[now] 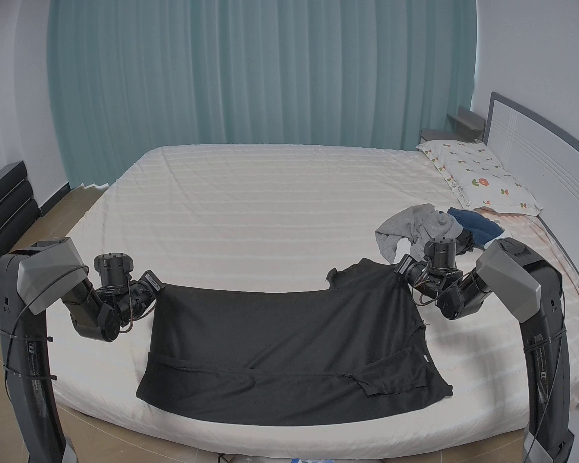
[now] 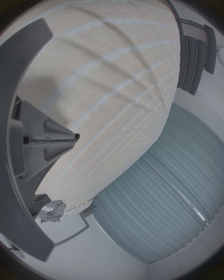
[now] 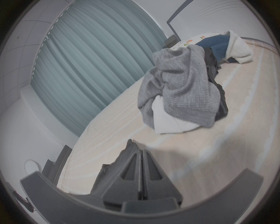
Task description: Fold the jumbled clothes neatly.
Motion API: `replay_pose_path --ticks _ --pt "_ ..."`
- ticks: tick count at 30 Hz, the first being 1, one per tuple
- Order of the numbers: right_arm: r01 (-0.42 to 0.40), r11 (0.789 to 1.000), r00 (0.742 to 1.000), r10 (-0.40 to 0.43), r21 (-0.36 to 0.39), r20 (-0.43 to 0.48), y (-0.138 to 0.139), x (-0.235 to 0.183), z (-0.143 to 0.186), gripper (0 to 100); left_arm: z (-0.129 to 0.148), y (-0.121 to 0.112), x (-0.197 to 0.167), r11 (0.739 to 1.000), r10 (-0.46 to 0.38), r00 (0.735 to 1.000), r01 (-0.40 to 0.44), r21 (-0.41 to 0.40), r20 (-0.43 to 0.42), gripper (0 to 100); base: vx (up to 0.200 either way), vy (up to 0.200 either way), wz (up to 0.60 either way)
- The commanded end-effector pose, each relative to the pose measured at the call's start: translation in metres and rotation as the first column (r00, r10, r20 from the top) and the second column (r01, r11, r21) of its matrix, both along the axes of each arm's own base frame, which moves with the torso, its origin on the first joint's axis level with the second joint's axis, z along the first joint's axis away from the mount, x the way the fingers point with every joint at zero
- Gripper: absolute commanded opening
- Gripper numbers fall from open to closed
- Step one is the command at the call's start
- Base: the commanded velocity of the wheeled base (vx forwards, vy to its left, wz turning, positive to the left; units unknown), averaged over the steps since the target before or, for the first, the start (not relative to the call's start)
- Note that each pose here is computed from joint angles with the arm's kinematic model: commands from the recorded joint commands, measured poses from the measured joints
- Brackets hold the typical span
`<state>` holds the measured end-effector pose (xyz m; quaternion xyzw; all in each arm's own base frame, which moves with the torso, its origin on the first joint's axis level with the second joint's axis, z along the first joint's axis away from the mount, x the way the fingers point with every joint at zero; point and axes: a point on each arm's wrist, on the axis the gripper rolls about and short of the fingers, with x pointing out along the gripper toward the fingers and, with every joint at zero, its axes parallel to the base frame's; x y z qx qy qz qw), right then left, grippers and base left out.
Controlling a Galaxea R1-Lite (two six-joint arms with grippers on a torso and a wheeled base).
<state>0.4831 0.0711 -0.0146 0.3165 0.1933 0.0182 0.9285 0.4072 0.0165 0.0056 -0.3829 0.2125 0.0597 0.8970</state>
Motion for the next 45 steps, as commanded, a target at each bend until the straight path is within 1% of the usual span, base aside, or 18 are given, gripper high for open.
replay_pose_path --ticks 1,6,9,11,20,25,28,32,35,39,45 --pt "-0.002 1.000 1.000 0.002 -0.002 -0.021 -0.005 -0.008 0.003 0 -0.002 0.007 -0.001 1.000 0.017 1.000 -0.017 -0.003 -0.008 0 0.000 0.000 0.00" --pt "0.027 1.000 1.000 -0.027 0.006 0.004 -0.014 -0.006 0.008 0 -0.005 0.011 -0.001 1.000 0.028 0.999 -0.028 -0.004 -0.015 0 0.000 0.000 0.00" --pt "0.030 1.000 0.999 -0.030 0.010 0.030 -0.016 -0.006 0.012 0 -0.006 0.013 -0.003 0.999 0.031 0.999 -0.031 -0.005 -0.020 0 0.000 0.000 0.00" --pt "0.028 1.000 0.999 -0.028 0.010 0.024 -0.017 -0.008 0.009 0 -0.006 0.013 -0.004 0.999 0.032 0.999 -0.032 -0.003 -0.021 0 0.000 0.000 0.00" --pt "-0.006 1.000 1.000 0.006 0.010 -0.029 -0.014 -0.019 0.000 0 -0.010 0.013 -0.005 1.000 0.022 0.999 -0.022 -0.007 -0.032 0 0.000 0.000 0.00" --pt "-0.037 0.999 0.998 0.038 0.023 -0.042 -0.018 -0.029 0.008 0 -0.009 0.012 -0.011 1.000 0.008 0.999 -0.009 -0.012 -0.040 0 0.000 0.000 0.00" --pt "-0.039 0.999 0.998 0.040 0.029 -0.041 -0.025 -0.036 0.015 0 -0.005 0.012 -0.015 1.000 0.003 1.000 -0.003 -0.014 -0.017 0 0.000 0.000 0.00" --pt "-0.069 0.997 0.997 0.070 0.040 -0.038 -0.030 -0.051 0.013 0 -0.004 0.013 -0.021 1.000 0.005 1.000 -0.005 -0.012 -0.017 0 0.000 0.000 0.00" --pt "-0.087 0.995 0.995 0.090 0.042 -0.053 -0.032 -0.064 0.010 0 -0.006 0.014 -0.026 1.000 0.005 1.000 -0.005 -0.006 -0.018 0 0.000 0.000 0.00" --pt "-0.110 0.994 0.991 0.111 0.017 -0.069 -0.035 -0.079 0.008 0 -0.010 0.015 -0.040 1.000 -0.011 1.000 0.011 0.028 -0.028 0 0.000 0.000 0.00" --pt "-0.168 0.984 0.982 0.162 -0.059 -0.096 -0.039 -0.106 0.001 0 -0.014 0.016 -0.068 0.995 -0.070 0.997 0.072 0.062 -0.038 0 0.000 0.000 0.00"
